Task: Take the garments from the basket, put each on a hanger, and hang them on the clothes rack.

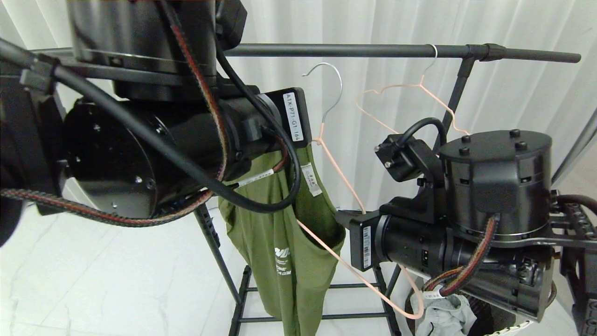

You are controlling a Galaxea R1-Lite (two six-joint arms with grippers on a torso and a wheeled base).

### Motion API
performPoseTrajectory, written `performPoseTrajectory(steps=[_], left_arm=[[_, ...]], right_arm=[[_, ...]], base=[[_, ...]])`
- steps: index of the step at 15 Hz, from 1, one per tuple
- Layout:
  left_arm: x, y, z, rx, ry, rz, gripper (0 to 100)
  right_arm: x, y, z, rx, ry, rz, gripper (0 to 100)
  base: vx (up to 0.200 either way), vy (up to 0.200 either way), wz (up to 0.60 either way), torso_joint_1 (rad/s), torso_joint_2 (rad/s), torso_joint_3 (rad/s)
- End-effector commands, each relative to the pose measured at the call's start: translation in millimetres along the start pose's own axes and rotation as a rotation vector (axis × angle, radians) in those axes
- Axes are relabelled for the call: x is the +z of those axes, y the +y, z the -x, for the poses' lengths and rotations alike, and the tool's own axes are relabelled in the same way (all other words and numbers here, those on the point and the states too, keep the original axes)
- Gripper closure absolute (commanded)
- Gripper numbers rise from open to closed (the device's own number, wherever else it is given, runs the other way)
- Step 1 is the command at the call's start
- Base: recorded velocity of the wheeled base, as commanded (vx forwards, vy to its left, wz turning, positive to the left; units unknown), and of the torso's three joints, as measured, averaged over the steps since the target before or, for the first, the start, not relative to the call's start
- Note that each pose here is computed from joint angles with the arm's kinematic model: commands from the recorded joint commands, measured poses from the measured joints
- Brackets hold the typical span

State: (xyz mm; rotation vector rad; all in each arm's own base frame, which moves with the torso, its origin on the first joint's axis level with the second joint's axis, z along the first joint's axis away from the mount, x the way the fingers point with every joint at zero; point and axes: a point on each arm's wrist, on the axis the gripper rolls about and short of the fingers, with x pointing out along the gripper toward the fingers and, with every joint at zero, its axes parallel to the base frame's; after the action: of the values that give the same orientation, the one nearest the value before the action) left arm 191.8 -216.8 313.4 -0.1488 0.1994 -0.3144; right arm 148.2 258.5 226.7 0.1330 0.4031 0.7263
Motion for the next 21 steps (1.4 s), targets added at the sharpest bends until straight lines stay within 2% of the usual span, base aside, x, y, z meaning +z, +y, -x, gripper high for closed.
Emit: performPoseTrajectory(steps=[1, 4, 9, 12, 16, 20, 21], left_arm=[[1, 3.2, 18, -0.031, -0.005, 0.002, 100], [-11, 7.4, 32, -0.077, 0.034, -0.023, 100], [-13, 7.8, 32, -0.074, 0.038, -0.045, 100], [-13, 8.1, 32, -0.073, 0.037, -0.069, 100], [-18, 9.5, 31, -0.071, 0.048, -0.159, 100], [-19, 9.0, 31, -0.072, 0.051, -0.162, 100], [-19, 9.2, 31, -0.073, 0.050, -0.162, 0]], right_arm=[[-0.6, -0.4, -1, -0.018, -0.004, -0.022, 100], [3.2, 0.5, -1, -0.019, -0.055, -0.045, 100], [13.2, 1.7, 3, -0.047, -0.152, -0.051, 100], [17.9, 2.4, 5, -0.050, -0.216, -0.010, 100], [18.9, -1.7, 13, -0.050, -0.285, 0.082, 100], [17.8, -4.9, 21, -0.054, -0.308, 0.132, 100], [19.5, -4.5, 22, -0.052, -0.323, 0.142, 100]], base=[[0.000, 0.000, 0.00, 0.000, 0.00, 0.000], [0.000, 0.000, 0.00, 0.000, 0.00, 0.000], [0.000, 0.000, 0.00, 0.000, 0.00, 0.000], [0.000, 0.000, 0.00, 0.000, 0.00, 0.000], [0.000, 0.000, 0.00, 0.000, 0.00, 0.000], [0.000, 0.000, 0.00, 0.000, 0.00, 0.000], [0.000, 0.000, 0.00, 0.000, 0.00, 0.000]])
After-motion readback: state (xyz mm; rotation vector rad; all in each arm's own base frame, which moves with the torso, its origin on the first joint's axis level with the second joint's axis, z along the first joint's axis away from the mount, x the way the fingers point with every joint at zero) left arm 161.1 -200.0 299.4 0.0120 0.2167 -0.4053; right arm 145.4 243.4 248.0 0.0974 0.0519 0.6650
